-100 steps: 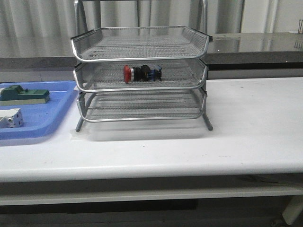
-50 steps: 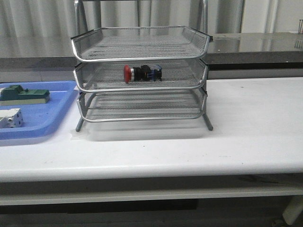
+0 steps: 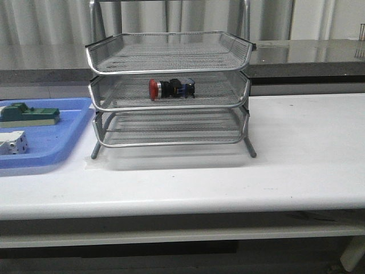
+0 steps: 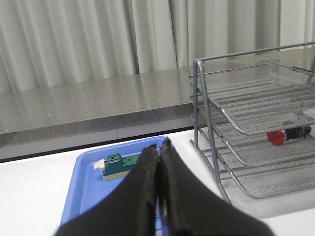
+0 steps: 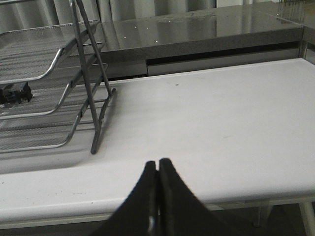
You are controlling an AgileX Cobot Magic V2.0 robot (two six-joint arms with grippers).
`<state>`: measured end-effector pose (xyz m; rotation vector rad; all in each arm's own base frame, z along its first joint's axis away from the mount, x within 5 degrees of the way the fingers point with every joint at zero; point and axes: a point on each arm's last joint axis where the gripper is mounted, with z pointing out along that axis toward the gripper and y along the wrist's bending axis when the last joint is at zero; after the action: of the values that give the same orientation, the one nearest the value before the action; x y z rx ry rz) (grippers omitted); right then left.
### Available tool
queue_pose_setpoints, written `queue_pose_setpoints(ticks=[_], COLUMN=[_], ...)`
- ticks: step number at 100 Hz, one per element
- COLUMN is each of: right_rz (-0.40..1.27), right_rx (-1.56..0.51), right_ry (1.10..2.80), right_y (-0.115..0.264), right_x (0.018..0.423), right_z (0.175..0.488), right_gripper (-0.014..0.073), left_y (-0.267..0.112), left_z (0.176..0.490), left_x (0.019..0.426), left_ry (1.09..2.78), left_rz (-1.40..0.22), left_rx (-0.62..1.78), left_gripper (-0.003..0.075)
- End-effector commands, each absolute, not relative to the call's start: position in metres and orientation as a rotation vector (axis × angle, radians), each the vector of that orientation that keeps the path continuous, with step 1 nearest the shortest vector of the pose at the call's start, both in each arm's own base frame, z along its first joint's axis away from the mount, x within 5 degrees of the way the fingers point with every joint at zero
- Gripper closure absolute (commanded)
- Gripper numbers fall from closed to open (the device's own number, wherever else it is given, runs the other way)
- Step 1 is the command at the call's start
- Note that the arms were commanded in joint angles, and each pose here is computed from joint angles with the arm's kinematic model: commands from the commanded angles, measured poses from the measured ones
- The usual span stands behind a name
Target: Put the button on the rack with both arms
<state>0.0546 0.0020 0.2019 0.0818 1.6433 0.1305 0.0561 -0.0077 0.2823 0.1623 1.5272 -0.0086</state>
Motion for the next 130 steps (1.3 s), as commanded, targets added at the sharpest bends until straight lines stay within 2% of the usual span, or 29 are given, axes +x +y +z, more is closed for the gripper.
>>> queue_pose_setpoints(ticks=[1,25,130], right_rz=[0.134,0.171,0.172], right_rx=[0.063,0.008,0.007], right_ry=[1.519,1.528,1.528], right_y=[0.0022,0.0055,0.0056], right_x=[0.0526,0.0541,0.0541], right_z=[0.2145,0.206,0.206], right_gripper=[0.0652,0.0652,0.0652], left_y=[-0.0062,-0.0062,-0.0062], left_z=[0.2979,0.2979,0.2979], left_x=[0.0551,0.0551,0.0551], left_ry=[1.435,1.435,1.435], left_rz=[-0.017,-0.017,-0.017], left_rx=[0.122,0.122,0.122], left_gripper=[0.0741,0.0741,0.0741])
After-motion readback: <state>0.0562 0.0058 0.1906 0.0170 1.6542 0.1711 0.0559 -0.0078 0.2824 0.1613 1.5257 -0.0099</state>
